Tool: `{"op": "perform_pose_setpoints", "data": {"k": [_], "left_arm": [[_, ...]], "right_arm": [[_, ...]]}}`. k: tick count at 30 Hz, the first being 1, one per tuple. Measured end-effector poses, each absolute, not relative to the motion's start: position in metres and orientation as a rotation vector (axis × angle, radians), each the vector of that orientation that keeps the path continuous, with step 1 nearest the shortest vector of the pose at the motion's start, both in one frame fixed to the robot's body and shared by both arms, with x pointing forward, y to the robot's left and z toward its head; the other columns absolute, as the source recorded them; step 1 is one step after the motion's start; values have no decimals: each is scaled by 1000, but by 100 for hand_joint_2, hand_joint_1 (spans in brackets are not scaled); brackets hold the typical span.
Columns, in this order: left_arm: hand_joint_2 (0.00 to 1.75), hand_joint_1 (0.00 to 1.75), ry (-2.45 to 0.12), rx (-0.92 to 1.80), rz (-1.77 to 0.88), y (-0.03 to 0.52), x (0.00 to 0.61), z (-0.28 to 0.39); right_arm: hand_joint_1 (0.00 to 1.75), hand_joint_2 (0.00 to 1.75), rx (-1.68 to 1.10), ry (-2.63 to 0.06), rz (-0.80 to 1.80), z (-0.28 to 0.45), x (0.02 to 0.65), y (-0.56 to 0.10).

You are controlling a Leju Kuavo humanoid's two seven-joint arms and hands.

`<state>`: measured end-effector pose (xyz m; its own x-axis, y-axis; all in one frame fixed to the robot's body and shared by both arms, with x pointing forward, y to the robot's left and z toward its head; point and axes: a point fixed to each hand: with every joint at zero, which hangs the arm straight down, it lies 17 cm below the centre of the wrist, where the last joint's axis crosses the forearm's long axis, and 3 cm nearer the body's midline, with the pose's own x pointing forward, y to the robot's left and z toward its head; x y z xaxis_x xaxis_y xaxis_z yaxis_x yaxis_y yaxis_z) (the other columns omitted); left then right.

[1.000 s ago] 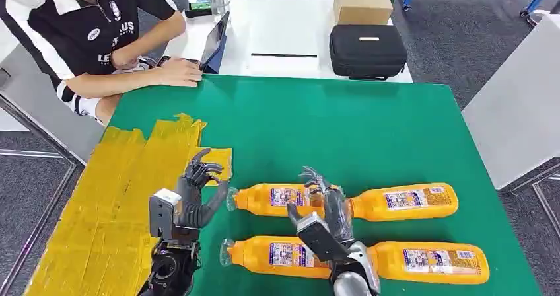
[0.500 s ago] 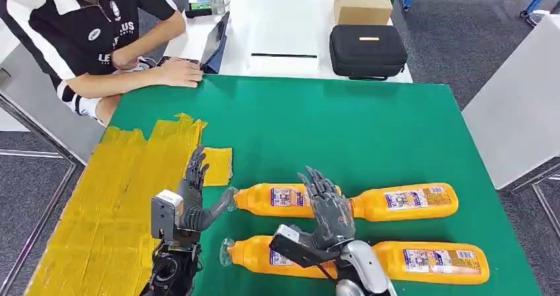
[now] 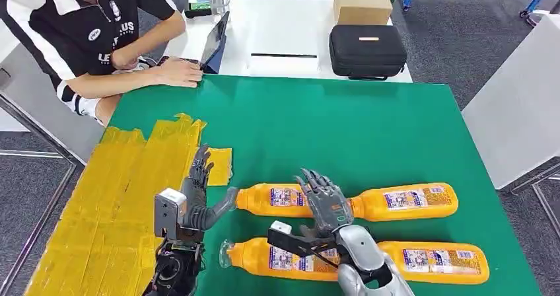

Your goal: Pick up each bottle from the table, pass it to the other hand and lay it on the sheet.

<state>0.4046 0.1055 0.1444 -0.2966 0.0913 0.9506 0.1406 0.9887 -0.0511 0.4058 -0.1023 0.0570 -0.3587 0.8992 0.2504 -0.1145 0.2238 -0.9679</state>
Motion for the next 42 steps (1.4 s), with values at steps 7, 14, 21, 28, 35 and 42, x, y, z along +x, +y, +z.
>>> {"op": "perform_pose_setpoints", "data": {"k": [7,14,21,28,35,42], "left_arm": [[175,0,-1881,-177,-52,102,404,148],[175,0,-1888,-186,-65,97,403,150],[175,0,-1893,-190,-71,95,405,152],[175,0,-1889,-191,-67,94,407,152],[175,0,-1892,-198,-72,91,410,154],[175,0,-1887,-200,-74,91,410,152]], "right_arm": [[0,175,-773,-1489,1363,44,416,-102],[0,175,-777,-1424,1380,27,426,-108],[136,175,-773,-1332,1395,11,439,-114],[175,175,-770,-1277,1417,0,444,-116],[175,175,-776,-1328,1322,10,453,-120],[175,175,-795,-1504,1042,51,461,-136]]}}
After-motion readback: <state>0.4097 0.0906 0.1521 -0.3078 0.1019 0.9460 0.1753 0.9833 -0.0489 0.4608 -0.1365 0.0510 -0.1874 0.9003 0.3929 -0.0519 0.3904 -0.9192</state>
